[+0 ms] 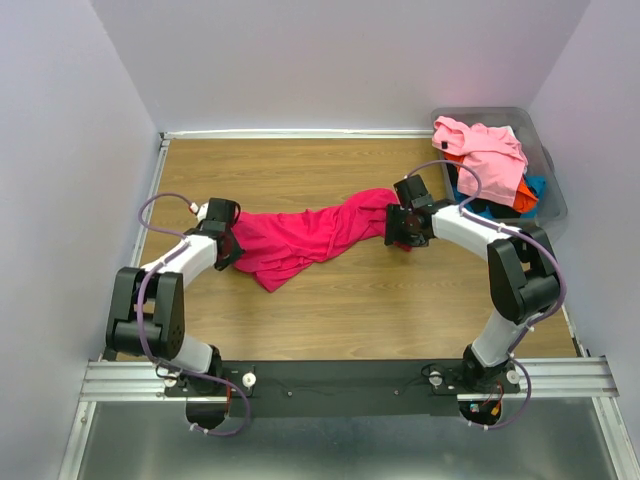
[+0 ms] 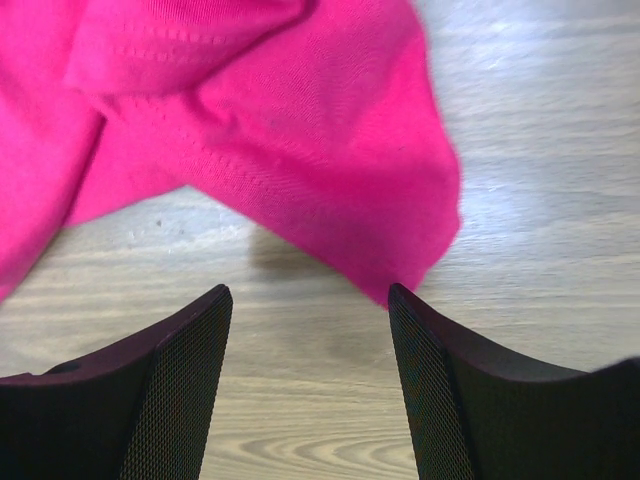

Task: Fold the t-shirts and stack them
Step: Flatten the tshirt out

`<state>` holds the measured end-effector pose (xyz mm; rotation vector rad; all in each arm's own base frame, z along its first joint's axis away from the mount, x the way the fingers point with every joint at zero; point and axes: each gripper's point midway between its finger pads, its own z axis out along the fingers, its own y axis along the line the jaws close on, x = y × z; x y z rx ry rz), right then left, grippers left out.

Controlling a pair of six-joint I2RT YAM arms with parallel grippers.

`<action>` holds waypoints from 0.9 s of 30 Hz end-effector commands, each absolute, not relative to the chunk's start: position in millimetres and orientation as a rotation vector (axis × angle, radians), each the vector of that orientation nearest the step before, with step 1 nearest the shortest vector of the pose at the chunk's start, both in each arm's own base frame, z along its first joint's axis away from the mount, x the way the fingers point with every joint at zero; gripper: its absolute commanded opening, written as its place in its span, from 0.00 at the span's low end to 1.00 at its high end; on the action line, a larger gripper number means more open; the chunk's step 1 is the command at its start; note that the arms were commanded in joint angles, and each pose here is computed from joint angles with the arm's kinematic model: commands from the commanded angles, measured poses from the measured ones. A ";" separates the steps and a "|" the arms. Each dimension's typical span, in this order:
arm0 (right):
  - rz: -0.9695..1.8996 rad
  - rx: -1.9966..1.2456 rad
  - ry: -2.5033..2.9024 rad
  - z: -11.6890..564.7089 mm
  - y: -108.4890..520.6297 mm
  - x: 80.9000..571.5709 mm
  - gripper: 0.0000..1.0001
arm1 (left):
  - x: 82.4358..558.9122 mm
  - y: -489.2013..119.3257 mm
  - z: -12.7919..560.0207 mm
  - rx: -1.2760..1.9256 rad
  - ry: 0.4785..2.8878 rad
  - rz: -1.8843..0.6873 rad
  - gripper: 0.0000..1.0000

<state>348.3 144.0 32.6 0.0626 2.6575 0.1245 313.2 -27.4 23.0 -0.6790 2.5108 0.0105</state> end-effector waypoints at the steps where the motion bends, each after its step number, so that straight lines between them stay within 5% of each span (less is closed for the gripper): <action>1: 0.024 0.115 2.586 49.3 130.9 369.8 0.71 | 313.9 -18.1 56.7 -0.662 2.461 0.050 0.00; 12: 0.078 0.073 2.490 82.1 151.1 422.0 0.71 | 317.4 -3.4 144.3 -0.648 2.269 0.064 0.00; 27: 0.119 -0.003 2.491 59.7 172.6 487.1 0.70 | 307.3 -4.7 151.6 -0.621 2.240 0.024 0.00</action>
